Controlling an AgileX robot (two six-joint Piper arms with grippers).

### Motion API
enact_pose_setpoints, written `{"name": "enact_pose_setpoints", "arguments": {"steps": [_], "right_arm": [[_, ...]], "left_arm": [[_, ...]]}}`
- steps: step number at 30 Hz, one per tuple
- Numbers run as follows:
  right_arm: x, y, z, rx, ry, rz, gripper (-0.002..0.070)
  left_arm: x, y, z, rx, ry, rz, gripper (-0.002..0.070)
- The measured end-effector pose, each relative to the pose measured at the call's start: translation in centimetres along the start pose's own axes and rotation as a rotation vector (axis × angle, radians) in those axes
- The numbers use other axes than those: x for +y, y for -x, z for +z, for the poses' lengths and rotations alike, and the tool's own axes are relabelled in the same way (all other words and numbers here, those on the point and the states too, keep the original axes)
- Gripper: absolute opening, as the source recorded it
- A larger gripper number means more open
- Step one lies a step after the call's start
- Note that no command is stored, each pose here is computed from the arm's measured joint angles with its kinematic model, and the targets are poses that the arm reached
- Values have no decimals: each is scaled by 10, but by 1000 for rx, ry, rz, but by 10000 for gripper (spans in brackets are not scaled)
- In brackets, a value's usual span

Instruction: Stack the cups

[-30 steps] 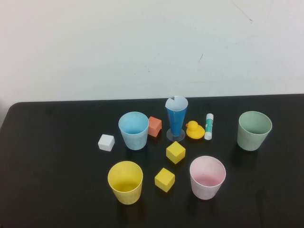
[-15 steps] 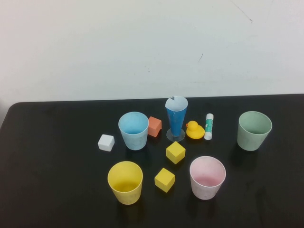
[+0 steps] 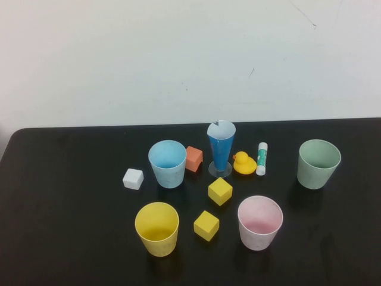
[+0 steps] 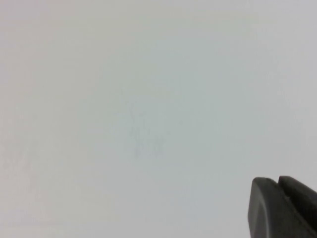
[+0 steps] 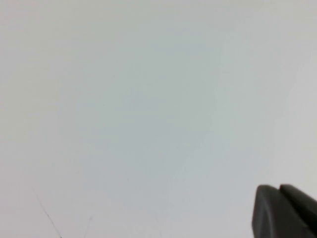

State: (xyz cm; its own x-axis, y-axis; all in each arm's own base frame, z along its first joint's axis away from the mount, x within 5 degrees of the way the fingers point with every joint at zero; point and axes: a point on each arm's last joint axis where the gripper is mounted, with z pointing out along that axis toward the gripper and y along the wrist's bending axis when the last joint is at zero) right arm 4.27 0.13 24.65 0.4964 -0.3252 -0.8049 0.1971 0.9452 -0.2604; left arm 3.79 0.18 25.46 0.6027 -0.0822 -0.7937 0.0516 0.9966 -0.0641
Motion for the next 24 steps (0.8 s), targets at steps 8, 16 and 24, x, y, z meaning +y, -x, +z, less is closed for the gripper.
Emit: {"name": "enact_pose_setpoints", "arguments": {"steps": [8,16,24], "right_arm": [[-3,6,2,-3,-18,26,-3],[-16,38,15,149,2,-68,-3],[-29,53,26,523,21,-53,-3]], "left_arm": [[6,2,0,-27,60,-79,-2],[1,42,29,90,58,-142,-2],[-16,70,100,512,-55,-31,-2]]}}
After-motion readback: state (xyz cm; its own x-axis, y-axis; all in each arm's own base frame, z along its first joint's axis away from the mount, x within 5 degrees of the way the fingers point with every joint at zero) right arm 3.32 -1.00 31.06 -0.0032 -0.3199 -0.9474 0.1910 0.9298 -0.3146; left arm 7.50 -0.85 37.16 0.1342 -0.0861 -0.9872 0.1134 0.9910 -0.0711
